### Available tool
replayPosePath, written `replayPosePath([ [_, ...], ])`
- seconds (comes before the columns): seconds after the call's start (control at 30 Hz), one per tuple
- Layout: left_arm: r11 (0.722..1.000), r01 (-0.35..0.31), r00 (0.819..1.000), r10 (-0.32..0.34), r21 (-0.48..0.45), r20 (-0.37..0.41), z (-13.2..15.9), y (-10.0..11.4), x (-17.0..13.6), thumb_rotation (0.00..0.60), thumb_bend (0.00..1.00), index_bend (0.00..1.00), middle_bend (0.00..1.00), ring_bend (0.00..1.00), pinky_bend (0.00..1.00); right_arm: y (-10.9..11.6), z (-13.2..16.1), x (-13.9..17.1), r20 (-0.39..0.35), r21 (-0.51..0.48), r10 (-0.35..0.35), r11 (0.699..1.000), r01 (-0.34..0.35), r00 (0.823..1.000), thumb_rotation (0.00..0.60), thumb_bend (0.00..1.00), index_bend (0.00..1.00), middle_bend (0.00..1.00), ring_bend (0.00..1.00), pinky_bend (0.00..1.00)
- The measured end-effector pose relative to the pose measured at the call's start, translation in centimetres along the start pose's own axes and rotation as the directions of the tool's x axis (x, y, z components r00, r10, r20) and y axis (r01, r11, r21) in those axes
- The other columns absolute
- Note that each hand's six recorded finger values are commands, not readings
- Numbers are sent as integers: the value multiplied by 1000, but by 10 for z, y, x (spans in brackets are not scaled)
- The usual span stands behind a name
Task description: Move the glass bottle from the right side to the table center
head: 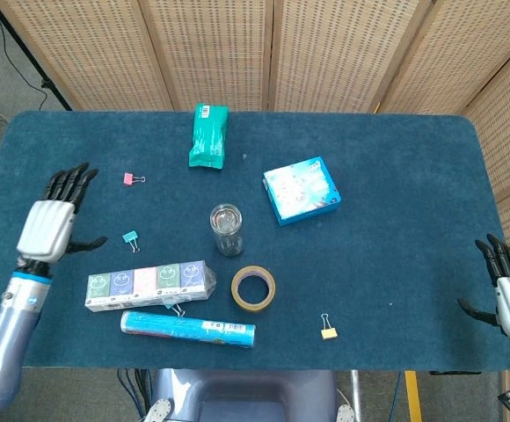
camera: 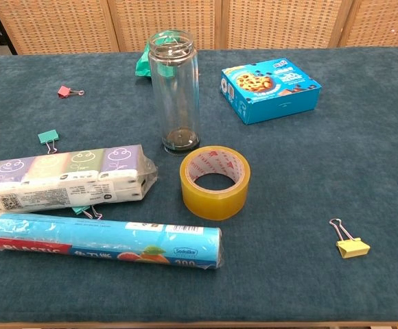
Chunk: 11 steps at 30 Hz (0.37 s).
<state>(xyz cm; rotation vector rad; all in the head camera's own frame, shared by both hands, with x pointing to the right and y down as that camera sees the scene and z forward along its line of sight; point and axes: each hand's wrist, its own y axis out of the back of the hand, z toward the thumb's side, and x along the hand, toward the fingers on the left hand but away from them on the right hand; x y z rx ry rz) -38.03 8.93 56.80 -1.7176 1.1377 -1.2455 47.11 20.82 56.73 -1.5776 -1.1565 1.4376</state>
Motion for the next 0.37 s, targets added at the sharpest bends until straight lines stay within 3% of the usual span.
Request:
replayPosePath([
  [0.1,999,-22,996,24,32,-83,-38,-1,-33,600,0,0,0,0,0,3,1,0,-1,24,-15,1000,15,1000,600,190,0,0,0,0],
  [0.2,999,2,990,5,48,-144,-59,-10,-69,600,0,0,0,0,0,6,1,1,0,50,-29,998,29,1000,600,187,0,0,0,0],
  [0.37,1000,25,985,-23,8,-172,-72,-19,-102,600,0,0,0,0,0,8,2,3,9,87,-43,995,42,999,600,150,0,0,0,0],
])
